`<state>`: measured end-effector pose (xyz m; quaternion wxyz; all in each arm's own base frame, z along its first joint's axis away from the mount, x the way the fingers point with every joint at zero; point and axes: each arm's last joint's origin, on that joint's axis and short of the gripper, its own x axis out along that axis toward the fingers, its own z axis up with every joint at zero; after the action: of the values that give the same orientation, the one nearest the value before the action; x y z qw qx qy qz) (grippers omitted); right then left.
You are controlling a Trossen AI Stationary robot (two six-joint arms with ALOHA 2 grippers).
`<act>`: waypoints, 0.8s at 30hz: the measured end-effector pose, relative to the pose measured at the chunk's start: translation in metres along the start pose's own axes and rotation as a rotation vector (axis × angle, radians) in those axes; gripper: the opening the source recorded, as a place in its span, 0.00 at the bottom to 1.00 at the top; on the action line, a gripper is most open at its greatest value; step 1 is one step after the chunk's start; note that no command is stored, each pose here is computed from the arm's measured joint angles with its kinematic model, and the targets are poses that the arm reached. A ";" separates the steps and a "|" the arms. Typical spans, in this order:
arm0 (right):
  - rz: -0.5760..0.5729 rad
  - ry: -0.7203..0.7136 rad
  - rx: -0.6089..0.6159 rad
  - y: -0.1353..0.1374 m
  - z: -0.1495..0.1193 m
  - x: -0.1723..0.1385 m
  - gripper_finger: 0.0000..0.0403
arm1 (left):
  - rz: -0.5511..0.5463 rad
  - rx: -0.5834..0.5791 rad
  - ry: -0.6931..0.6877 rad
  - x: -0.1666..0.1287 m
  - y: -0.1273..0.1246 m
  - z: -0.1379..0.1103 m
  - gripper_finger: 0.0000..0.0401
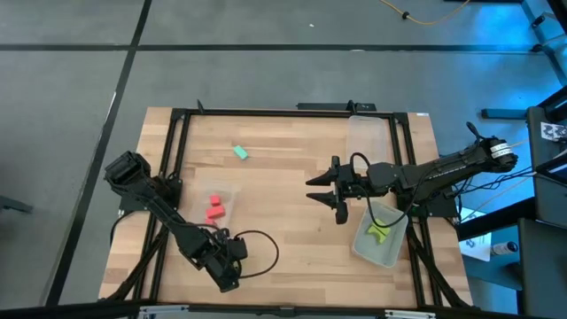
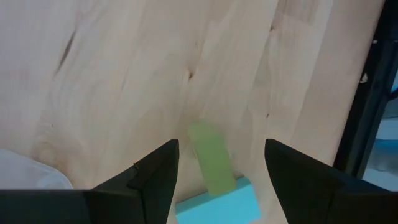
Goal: Sort & place blocks by color
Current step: Put the green block into the gray bin
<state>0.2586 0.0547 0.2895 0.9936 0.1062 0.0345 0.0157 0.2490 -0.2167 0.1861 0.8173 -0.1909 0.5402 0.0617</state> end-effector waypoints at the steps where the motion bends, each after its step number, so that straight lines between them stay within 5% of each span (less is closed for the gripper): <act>1: 0.000 0.000 0.000 0.000 0.000 0.000 0.44 | -0.001 0.000 -0.001 0.000 0.000 0.000 0.57; 17: 0.000 0.000 -0.001 0.000 0.000 0.000 0.44 | 0.027 0.009 0.024 0.003 0.002 -0.002 0.46; 24: 0.000 0.001 -0.004 0.000 0.000 0.000 0.44 | 0.032 0.016 0.012 0.003 0.003 0.001 0.30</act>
<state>0.2587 0.0548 0.2893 0.9938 0.1044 0.0349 0.0157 0.2498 -0.2136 0.1824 0.8145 -0.1758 0.5486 0.0693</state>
